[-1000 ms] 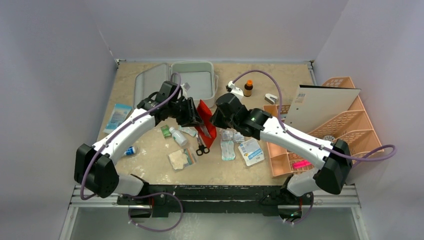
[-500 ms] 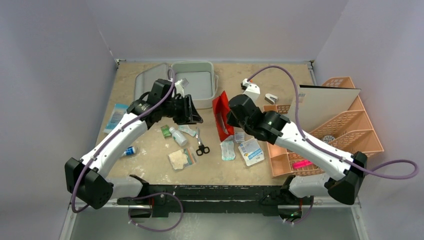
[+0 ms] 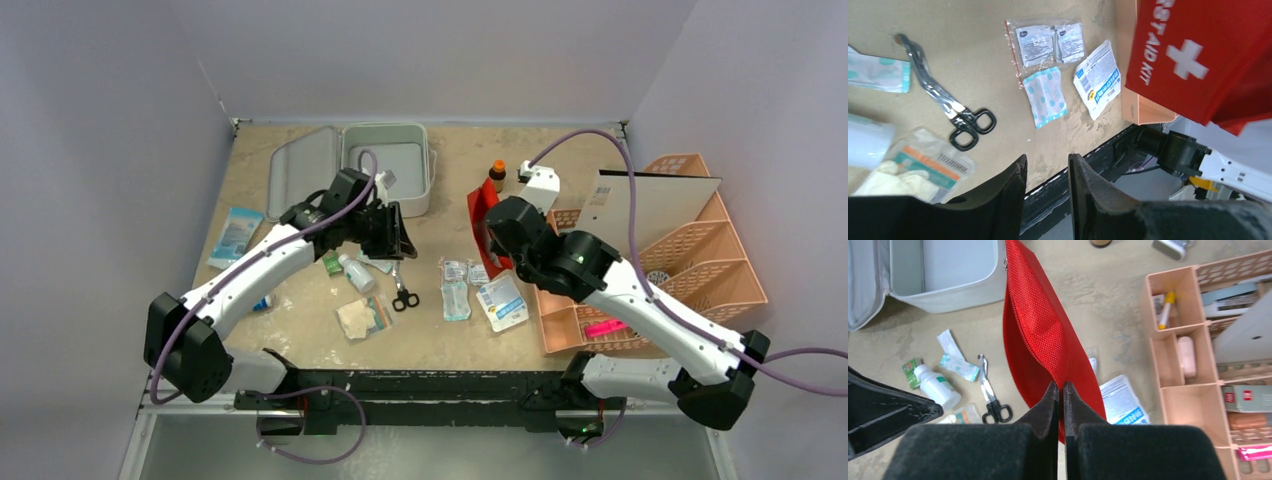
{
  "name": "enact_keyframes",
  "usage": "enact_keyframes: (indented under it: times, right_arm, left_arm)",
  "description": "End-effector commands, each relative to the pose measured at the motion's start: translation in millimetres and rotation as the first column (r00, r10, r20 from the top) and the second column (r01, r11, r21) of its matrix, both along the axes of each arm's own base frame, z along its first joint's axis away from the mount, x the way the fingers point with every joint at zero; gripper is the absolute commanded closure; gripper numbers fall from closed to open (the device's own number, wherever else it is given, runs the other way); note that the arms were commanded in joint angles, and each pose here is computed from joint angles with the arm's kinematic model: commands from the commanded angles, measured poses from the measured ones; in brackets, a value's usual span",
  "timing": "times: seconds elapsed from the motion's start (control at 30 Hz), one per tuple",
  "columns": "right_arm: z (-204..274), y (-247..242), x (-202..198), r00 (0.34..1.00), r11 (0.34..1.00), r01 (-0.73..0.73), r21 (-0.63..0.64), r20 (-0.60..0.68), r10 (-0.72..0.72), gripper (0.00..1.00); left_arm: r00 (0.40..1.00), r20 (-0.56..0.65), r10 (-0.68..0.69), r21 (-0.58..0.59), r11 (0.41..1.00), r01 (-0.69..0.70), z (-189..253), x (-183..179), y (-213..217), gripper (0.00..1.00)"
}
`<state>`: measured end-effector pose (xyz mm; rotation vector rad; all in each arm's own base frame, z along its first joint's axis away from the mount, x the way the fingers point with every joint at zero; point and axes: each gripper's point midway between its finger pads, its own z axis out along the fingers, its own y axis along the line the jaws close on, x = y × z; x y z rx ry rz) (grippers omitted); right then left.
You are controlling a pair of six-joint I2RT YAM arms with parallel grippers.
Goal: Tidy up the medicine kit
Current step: Pick up the medical item at the center of the board.
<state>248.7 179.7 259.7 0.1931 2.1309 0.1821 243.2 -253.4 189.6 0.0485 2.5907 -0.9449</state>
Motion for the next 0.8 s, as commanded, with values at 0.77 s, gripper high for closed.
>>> enact_keyframes:
  times: [0.77]
  right_arm:
    - [28.9, -44.5, -16.4, 0.993, 0.999, 0.042, 0.010, 0.111, -0.043, 1.00]
  left_arm:
    - [0.979, -0.086, 0.186, 0.250, 0.955, -0.160, -129.7, -3.5, -97.1, 0.67]
